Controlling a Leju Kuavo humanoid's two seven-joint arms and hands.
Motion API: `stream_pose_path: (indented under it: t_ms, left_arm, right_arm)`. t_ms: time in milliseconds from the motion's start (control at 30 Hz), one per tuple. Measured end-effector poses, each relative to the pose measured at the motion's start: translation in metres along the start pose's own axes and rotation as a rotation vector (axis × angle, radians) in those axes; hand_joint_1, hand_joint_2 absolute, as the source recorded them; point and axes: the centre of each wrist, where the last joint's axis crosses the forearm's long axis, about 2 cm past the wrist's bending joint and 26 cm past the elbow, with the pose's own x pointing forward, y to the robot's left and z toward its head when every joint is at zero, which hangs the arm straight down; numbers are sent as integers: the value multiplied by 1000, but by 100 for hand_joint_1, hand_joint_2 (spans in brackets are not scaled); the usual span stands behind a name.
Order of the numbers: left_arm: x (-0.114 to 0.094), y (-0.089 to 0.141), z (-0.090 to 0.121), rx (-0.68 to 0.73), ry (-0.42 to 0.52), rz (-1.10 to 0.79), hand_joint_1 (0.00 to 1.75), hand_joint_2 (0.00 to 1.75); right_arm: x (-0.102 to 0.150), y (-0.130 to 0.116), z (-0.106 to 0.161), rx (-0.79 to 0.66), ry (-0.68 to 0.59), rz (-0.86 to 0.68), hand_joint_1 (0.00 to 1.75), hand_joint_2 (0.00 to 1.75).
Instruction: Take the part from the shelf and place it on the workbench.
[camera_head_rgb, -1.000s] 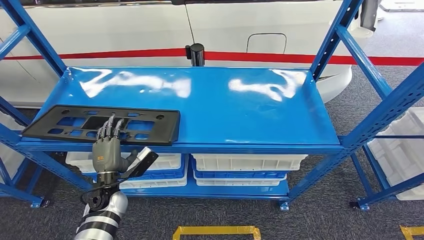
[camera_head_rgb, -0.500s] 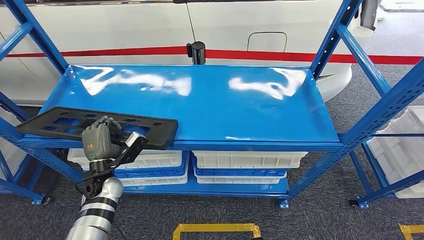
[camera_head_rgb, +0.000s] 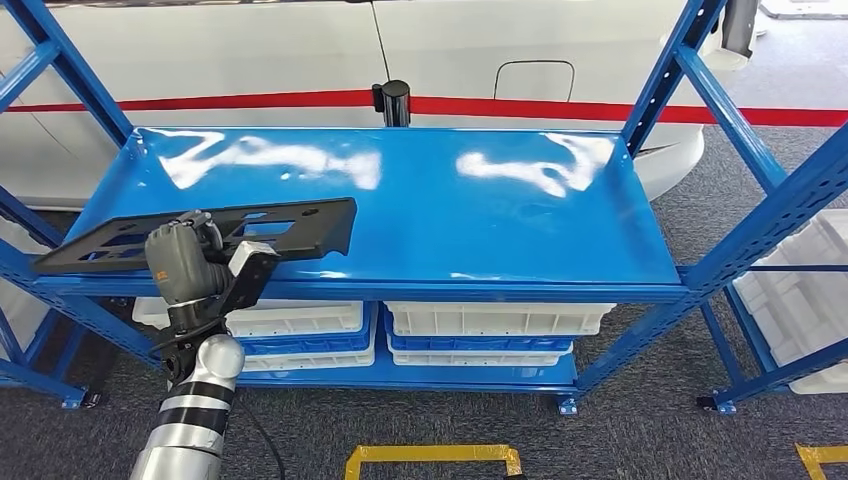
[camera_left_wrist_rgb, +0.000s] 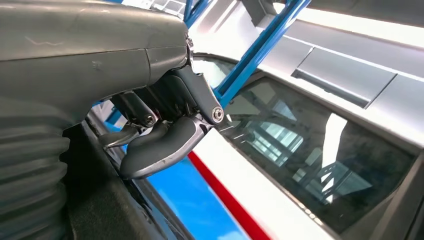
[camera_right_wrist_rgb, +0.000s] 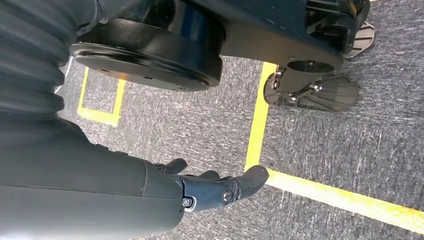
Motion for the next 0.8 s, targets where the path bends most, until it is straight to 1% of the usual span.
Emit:
stream_pose_path:
  t_ms: [133, 267, 433, 600, 800]
  left_arm:
    - [7, 7, -5, 38, -48, 3, 175, 175]
    - [19, 18, -11, 92, -145, -15, 175, 175]
    - [39, 36, -20, 193, -248, -24, 175, 175]
    - [54, 49, -24, 263, -292, -14, 175, 175]
    - [61, 56, -26, 296, -316, -11, 175, 175]
  right_arm:
    - [-1, 0, 0, -1, 2, -1, 0, 175]
    - [-1, 0, 0, -2, 1, -1, 0, 175]
    - [-2, 1, 0, -2, 2, -8, 0, 175]
    - [-2, 1, 0, -2, 2, -14, 0, 175]
    - [-2, 1, 0, -2, 3, -18, 0, 175]
